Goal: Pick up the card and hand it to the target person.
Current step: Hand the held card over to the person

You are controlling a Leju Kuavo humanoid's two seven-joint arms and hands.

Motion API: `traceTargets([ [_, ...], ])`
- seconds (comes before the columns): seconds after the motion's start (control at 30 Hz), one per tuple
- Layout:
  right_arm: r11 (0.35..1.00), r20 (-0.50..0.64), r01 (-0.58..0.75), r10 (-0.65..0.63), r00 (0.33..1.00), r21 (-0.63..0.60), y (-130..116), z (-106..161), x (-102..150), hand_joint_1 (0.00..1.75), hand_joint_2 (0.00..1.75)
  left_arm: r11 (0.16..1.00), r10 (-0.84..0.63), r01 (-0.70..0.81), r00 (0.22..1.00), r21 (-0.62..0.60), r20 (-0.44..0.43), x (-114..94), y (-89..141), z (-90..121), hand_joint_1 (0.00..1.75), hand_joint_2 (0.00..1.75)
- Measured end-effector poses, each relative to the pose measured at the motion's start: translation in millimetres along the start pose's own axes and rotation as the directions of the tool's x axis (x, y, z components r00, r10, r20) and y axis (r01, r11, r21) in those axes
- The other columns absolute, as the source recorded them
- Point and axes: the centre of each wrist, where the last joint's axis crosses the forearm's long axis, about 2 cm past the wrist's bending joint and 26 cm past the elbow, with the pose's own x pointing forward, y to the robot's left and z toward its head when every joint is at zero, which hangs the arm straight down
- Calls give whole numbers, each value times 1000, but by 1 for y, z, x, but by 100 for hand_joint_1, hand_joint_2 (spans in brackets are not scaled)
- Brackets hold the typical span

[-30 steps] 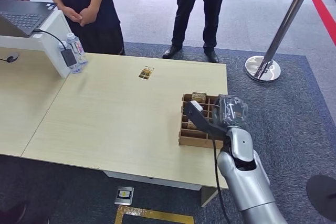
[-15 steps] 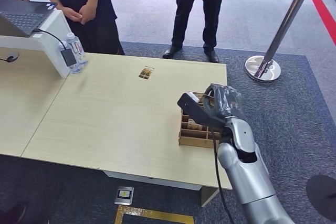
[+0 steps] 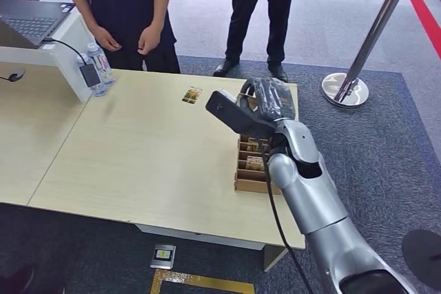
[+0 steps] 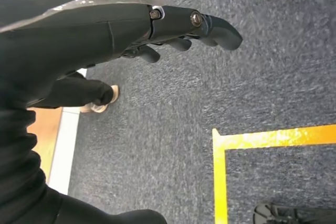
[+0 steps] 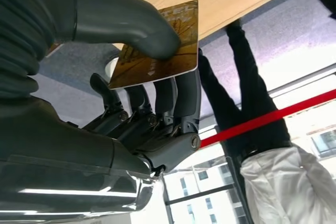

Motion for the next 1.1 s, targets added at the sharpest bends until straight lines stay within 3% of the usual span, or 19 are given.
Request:
traceTargets([
  [0.3, 1000, 37, -8, 8, 999, 8, -10, -34, 32, 143, 175, 1000, 10, -10, 1000, 2, -2, 1, 1, -1, 0, 175],
  [0.73, 998, 43, 18, -21, 999, 65, 2, -41, 38, 134, 175, 1000, 15, -15, 1000, 16, -2, 1, 1, -1, 0, 175],
  [0.77, 998, 44, 19, -22, 999, 68, 3, -42, 39, 129, 175, 1000, 17, -17, 1000, 17, -3, 1, 1, -1, 0, 175],
  [0.8, 997, 45, 20, -23, 999, 71, 3, -42, 39, 107, 175, 1000, 18, -18, 1000, 17, -4, 1, 2, -1, 0, 175],
  [0.9, 997, 47, 22, -26, 999, 80, 5, -42, 40, 15, 175, 1000, 22, -22, 1000, 18, -7, 0, 2, -1, 0, 175],
  [0.93, 996, 48, 22, -26, 999, 83, 6, -42, 40, 3, 175, 1000, 23, -23, 1000, 18, -8, 0, 2, -1, 0, 175],
  [1.1, 995, 50, 17, -22, 998, 96, 10, -42, 41, 0, 175, 999, 26, -26, 1000, 19, -10, 0, 2, -1, 0, 175],
])
